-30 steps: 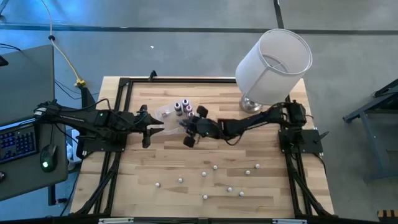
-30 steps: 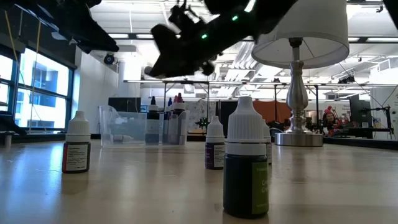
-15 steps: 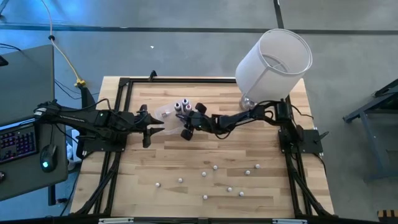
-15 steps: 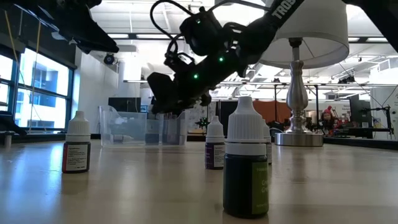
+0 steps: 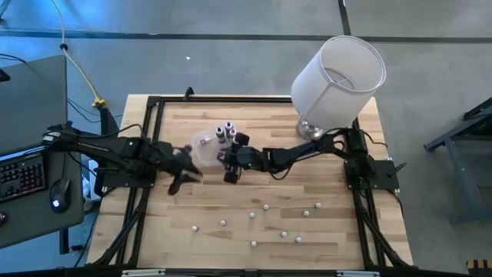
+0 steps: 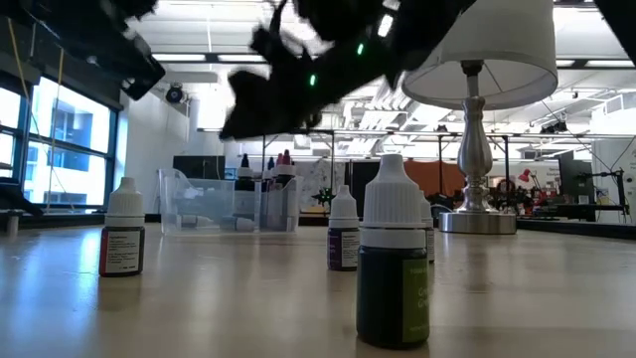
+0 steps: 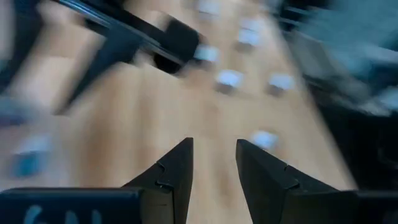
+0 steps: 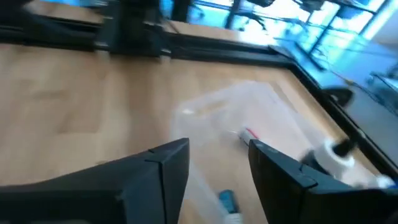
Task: Pick & Place food coloring
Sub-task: Put the small orange food coloring bottle into the transparent bin
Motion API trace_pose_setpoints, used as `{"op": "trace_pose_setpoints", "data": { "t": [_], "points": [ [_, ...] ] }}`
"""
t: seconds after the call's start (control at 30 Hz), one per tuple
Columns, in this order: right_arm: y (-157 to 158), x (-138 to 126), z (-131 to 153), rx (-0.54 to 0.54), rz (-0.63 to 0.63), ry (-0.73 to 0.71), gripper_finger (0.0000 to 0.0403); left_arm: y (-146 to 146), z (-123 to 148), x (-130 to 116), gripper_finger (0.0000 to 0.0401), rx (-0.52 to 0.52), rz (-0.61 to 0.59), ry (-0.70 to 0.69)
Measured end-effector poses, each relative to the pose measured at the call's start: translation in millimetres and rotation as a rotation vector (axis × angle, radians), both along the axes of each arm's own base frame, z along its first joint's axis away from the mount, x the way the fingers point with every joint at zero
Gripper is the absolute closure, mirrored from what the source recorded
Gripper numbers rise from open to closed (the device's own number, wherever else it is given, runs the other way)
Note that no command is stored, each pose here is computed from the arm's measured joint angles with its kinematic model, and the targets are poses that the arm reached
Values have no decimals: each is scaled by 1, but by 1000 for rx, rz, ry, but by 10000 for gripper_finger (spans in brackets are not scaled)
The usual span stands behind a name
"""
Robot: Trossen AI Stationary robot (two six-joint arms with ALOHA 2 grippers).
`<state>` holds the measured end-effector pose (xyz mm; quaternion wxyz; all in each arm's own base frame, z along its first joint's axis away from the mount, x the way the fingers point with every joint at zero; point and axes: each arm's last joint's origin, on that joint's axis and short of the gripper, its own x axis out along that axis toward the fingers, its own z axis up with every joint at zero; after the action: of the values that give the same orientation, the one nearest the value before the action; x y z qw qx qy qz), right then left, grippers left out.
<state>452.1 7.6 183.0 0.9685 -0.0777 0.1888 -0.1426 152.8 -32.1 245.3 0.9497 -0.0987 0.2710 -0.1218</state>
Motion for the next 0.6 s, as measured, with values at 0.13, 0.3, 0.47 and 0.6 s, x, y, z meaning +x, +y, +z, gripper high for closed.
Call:
{"op": "trace_pose_setpoints", "data": {
  "t": [0.13,0.3,0.47,0.6],
  "points": [
    [22,-9,24,-17,72,-1,252,-19,-7,6,280,-33,-176,54],
    [41,-21,42,-21,116,34,257,-55,-13,9,280,-42,-379,47],
    [51,-25,44,-20,146,51,258,-87,-28,7,280,56,-419,74],
    [54,-26,43,-15,157,68,258,-105,-44,6,280,141,-369,126]
  ]
}}
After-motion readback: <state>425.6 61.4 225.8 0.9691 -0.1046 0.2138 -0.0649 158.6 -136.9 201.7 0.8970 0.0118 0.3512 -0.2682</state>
